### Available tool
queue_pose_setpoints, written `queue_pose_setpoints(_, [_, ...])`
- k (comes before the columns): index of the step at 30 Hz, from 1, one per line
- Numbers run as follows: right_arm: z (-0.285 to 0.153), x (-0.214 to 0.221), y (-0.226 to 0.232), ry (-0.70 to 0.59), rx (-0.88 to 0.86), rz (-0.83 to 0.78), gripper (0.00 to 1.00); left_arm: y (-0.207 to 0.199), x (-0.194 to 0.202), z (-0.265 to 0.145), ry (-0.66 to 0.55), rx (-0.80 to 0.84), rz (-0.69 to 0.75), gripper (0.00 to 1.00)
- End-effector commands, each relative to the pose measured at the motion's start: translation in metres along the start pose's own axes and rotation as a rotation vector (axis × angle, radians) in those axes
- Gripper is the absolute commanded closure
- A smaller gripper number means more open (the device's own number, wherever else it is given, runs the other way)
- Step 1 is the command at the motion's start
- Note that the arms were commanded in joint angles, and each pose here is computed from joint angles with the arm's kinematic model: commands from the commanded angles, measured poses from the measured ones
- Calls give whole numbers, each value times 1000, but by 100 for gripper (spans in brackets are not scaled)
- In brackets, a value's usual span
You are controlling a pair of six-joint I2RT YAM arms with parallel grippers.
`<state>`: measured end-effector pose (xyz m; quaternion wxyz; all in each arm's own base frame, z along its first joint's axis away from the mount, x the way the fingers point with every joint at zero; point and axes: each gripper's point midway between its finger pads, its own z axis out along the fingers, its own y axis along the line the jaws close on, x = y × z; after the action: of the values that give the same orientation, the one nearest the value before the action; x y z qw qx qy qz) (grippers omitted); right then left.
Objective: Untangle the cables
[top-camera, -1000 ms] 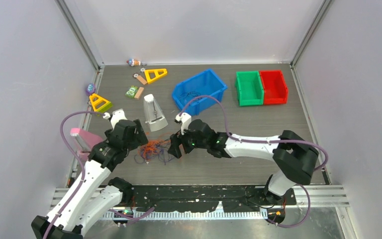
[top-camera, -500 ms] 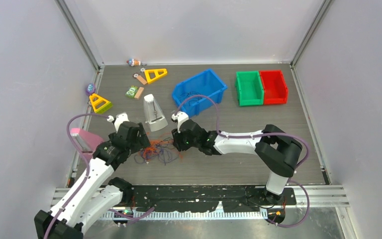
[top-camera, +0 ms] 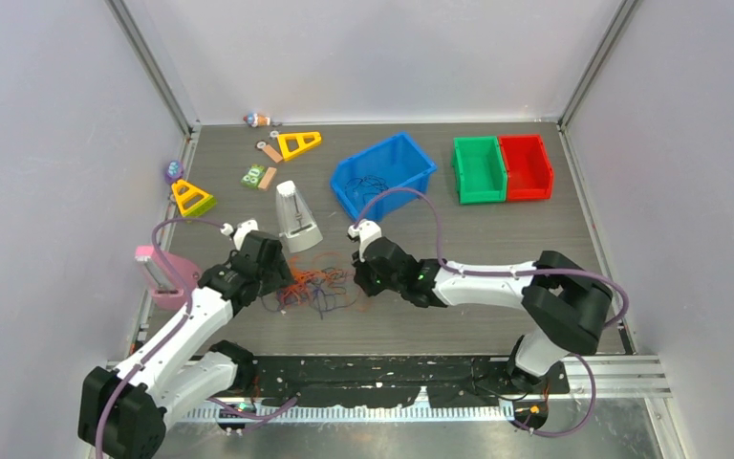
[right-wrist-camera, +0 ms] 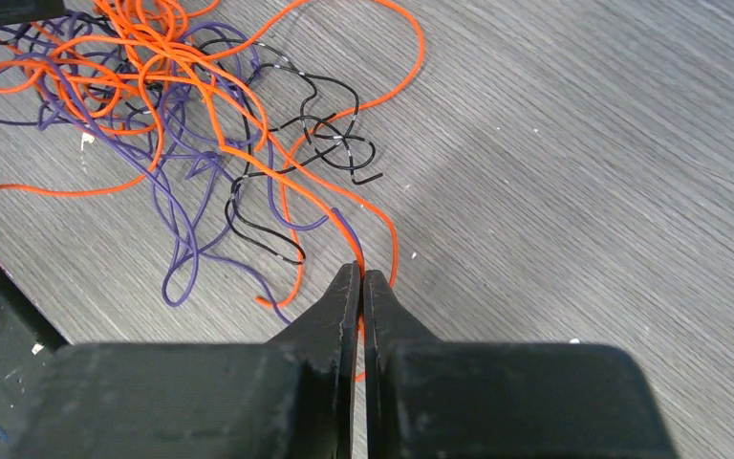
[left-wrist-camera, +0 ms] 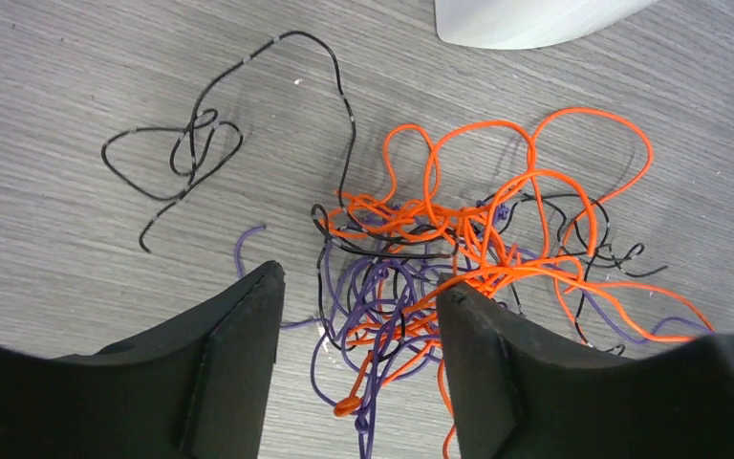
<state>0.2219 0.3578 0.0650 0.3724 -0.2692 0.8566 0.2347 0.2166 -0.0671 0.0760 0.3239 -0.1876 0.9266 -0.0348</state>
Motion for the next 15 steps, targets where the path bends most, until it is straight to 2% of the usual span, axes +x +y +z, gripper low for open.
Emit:
queue_pose_setpoints(1, [-20,-18,-4,-72,17,-4,95,-10,-14,6,-56,29,-45,46])
queue_pose_setpoints(5, [-28,-16,-11,-71,42,6,95,-17,-17,7,-57,58,-47,66])
queue_pose_setpoints(9, [-40,-10,-23,-70,97,13,95,-29,-17,4,-50,128,-15,100])
queue_pose_setpoints(15, [-59,-10,-47,-107,170,31,94,-49,-13,-3,-39,264,12,100])
